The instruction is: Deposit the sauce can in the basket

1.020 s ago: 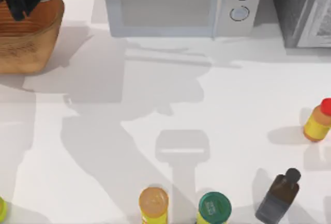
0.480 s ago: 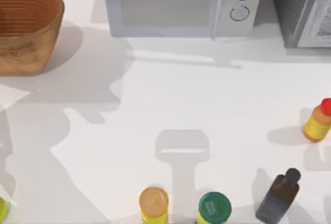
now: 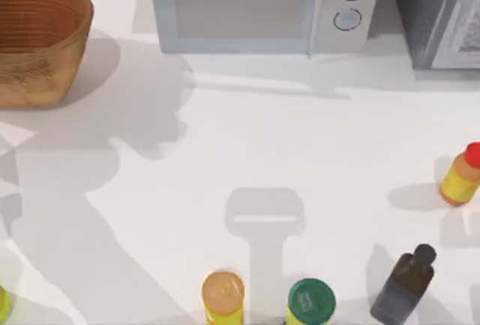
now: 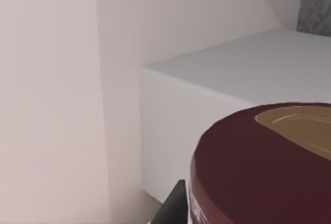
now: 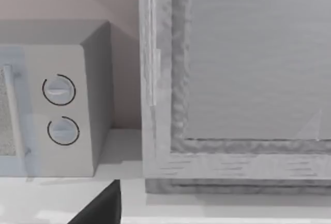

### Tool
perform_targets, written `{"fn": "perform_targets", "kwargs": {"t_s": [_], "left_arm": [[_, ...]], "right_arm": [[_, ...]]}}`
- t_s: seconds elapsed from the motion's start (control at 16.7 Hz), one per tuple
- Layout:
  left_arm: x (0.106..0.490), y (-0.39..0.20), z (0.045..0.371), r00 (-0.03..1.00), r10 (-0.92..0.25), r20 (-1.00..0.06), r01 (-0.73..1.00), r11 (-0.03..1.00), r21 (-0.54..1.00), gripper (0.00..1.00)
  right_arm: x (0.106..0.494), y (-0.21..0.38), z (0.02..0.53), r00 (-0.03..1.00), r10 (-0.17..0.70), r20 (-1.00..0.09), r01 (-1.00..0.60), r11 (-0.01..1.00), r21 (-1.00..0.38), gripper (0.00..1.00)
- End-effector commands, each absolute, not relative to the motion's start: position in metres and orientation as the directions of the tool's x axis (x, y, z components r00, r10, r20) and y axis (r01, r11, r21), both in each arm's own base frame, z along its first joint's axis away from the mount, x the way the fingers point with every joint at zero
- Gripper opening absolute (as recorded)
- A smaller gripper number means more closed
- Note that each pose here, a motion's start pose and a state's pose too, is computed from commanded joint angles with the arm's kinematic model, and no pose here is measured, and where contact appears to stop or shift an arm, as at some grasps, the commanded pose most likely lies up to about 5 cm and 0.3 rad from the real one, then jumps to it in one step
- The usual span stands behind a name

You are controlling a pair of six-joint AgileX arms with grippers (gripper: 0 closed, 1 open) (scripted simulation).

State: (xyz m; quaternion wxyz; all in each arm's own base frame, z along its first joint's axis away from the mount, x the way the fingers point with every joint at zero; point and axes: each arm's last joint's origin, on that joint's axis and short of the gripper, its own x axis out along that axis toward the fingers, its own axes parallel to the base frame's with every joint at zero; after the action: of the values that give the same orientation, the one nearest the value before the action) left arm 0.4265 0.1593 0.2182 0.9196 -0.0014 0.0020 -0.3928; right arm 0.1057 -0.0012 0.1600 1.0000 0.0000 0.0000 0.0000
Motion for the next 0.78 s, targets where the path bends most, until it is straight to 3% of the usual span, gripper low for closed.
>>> {"fn": "perform_targets", "kwargs": {"t_s": [0.42,0.78], "left_arm": [[0.443,0.140,0.210,0.690,-0.724,0.000,0.724,0.690,0.001,0.00],[0.443,0.140,0.210,0.690,-0.724,0.000,0.724,0.690,0.001,0.45]], "right_arm": [[0.106,-0.001,0.160,1.000,0.000,0.000,0.000,1.000,0.000,1.00],[0.106,-0.001,0.160,1.000,0.000,0.000,0.000,1.000,0.000,1.00]]}}
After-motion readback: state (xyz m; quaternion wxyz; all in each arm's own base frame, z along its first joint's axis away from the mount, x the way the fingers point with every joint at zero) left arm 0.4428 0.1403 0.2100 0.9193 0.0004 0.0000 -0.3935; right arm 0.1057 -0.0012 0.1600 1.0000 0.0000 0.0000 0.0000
